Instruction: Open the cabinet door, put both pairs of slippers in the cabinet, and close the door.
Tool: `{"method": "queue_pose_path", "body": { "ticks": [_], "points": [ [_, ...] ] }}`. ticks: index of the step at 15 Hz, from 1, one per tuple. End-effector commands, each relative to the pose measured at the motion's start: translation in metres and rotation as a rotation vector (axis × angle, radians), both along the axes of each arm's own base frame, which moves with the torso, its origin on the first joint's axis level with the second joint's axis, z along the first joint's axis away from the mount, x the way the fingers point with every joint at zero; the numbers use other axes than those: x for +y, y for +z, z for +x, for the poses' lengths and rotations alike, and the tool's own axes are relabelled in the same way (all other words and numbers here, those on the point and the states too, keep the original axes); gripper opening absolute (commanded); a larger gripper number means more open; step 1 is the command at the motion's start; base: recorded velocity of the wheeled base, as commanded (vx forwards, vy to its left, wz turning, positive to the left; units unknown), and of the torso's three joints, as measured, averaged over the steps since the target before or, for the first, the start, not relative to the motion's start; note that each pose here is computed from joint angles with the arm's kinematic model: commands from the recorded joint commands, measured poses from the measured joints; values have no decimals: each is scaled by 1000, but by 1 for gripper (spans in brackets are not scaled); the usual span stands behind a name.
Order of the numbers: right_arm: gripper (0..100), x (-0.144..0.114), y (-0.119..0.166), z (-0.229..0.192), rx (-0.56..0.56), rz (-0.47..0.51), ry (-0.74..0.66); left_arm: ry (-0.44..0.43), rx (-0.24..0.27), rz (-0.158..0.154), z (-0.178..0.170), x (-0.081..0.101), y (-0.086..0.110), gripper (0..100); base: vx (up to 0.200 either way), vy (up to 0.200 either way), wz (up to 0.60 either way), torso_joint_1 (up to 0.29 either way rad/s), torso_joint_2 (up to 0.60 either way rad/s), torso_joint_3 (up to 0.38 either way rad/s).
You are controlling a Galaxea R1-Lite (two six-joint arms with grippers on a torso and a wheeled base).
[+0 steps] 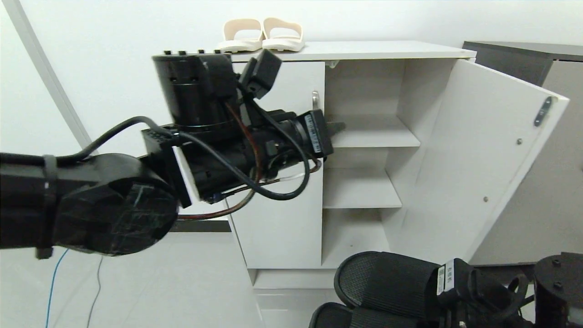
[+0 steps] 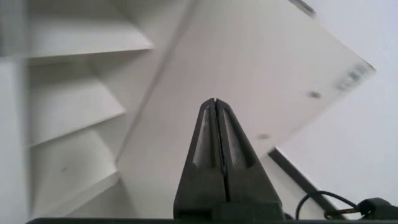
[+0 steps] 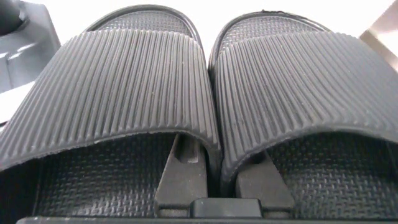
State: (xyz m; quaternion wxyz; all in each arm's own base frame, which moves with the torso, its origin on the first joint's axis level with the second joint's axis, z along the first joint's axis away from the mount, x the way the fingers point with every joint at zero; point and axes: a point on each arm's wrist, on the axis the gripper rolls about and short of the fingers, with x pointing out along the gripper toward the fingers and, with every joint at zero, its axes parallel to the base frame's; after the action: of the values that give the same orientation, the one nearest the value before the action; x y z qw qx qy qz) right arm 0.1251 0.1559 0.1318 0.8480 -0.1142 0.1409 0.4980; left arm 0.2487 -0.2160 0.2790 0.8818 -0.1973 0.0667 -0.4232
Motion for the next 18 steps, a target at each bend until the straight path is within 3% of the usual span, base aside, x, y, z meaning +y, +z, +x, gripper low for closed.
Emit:
{"method": "queue_pose_path", "body": {
  "ticks": [1,3,5,6,8,9,10,12,14,18],
  "points": [
    [0,1,-4,8,14,-16,-23,45,-27,-22,-48,52,12,0,0,0,0,0,0,0],
    [0,1,-5,8,16,-18,-26,75,-44,8,-88,91,5,0,0,0,0,0,0,0],
    [0,1,-5,8,17,-18,-28,169,-78,76,-125,126,-5,0,0,0,0,0,0,0],
    [0,1,-5,9,15,-17,-28,253,-105,135,-152,151,-15,0,0,0,0,0,0,0],
    [0,1,-5,9,18,-19,-30,346,-139,219,-171,172,-28,0,0,0,0,0,0,0],
    [0,0,-5,11,18,-19,-44,498,-185,344,-186,191,-44,0,0,0,0,0,0,0],
    [0,0,-5,13,17,-17,-48,623,-185,383,-198,201,-57,0,0,0,0,0,0,0],
    [0,-1,-4,13,16,-16,-53,708,-183,381,-218,210,-79,0,0,0,0,0,0,0],
    [0,-2,-4,14,15,-15,-56,862,-126,419,-233,216,-112,0,0,0,0,0,0,0],
    [0,-3,-6,15,22,-23,-64,962,-116,428,-252,218,-163,0,0,0,0,0,0,0]
  ]
}}
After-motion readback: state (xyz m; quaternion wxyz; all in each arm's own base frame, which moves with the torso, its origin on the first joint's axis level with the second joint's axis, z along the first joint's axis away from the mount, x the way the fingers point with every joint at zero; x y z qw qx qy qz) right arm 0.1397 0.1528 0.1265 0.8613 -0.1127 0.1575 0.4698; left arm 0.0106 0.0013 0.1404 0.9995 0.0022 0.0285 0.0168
